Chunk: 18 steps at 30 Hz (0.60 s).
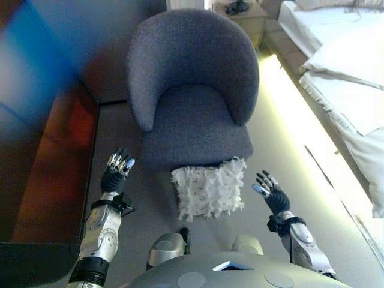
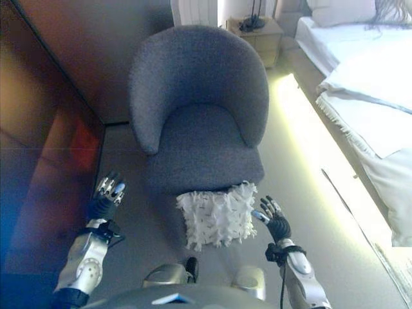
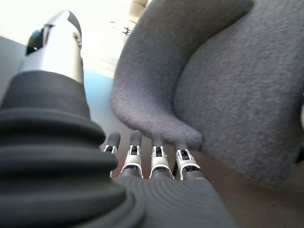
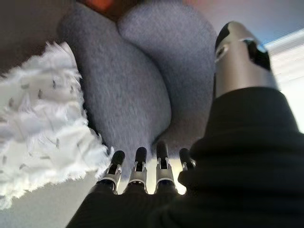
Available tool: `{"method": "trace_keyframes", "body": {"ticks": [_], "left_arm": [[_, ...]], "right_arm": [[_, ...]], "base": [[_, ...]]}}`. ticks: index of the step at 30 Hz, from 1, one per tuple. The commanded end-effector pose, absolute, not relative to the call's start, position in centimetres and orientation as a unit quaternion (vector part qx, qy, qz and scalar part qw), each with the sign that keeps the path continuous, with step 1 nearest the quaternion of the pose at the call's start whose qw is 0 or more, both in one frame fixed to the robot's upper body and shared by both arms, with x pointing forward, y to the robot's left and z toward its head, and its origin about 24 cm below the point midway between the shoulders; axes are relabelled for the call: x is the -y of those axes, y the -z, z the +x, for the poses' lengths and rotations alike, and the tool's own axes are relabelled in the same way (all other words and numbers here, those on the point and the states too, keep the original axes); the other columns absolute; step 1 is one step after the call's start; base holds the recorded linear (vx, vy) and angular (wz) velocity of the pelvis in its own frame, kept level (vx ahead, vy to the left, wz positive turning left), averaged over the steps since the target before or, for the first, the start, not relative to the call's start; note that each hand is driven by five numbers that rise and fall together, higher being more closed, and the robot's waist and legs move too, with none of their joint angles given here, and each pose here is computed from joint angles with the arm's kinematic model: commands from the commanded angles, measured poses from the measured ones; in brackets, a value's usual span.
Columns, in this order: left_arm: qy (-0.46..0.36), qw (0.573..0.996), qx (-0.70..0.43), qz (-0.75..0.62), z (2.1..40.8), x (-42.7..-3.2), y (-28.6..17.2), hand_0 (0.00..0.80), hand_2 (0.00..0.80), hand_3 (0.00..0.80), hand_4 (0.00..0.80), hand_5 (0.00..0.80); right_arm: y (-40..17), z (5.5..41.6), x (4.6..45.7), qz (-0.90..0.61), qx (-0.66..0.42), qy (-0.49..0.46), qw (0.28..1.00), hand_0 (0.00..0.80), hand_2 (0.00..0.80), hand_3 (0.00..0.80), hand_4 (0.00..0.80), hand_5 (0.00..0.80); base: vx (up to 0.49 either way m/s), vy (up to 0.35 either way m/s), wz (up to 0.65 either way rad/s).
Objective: Pick up the cushion and take it to the sofa
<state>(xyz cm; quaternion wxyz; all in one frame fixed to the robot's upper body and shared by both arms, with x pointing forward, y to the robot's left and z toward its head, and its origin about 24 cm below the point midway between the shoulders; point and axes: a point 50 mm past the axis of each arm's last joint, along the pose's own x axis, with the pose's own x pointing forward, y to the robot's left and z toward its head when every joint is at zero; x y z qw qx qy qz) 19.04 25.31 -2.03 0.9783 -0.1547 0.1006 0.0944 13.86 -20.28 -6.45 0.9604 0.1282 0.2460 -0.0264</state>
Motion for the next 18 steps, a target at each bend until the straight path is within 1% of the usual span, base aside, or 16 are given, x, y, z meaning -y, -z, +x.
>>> {"method": "trace_keyframes", "body": {"ticks": [1, 7, 10, 13, 18], "left_arm": [[-0.083, 0.989, -0.062, -0.106, 19.1, -26.4, -0.1, 0.0, 0.0, 0.0, 0.0, 0.0], [-0.094, 0.989, -0.048, -0.105, 19.1, -26.2, -0.7, 0.0, 0.0, 0.0, 0.0, 0.0], [-0.101, 0.987, -0.051, -0.111, 18.7, -26.4, -0.6, 0.0, 0.0, 0.0, 0.0, 0.0], [-0.11, 0.985, -0.061, -0.115, 18.3, -26.8, -0.1, 0.0, 0.0, 0.0, 0.0, 0.0], [-0.109, 0.985, -0.053, -0.119, 18.6, -26.6, -0.2, 0.0, 0.0, 0.0, 0.0, 0.0]], "right_arm": [[5.2, 14.6, 20.0, 0.144, -0.19, 0.028, 0.971, 0.0, 0.0, 0.0, 0.0, 0.0], [5.1, 15.3, 20.2, 0.15, -0.183, 0.024, 0.971, 0.0, 0.0, 0.0, 0.0, 0.0], [5.1, 15.5, 20.0, 0.147, -0.187, 0.019, 0.971, 0.0, 0.0, 0.0, 0.0, 0.0], [5.5, 14.9, 20.2, 0.145, -0.203, 0.019, 0.968, 0.0, 0.0, 0.0, 0.0, 0.0], [6.0, 14.1, 21.0, 0.147, -0.215, 0.017, 0.965, 0.0, 0.0, 0.0, 0.0, 0.0]], "base": [[0.165, -0.102, -0.19], [0.188, -0.16, -0.25], [0.303, -0.117, -0.01], [0.424, -0.111, 0.15], [0.429, -0.177, 0.33]]}}
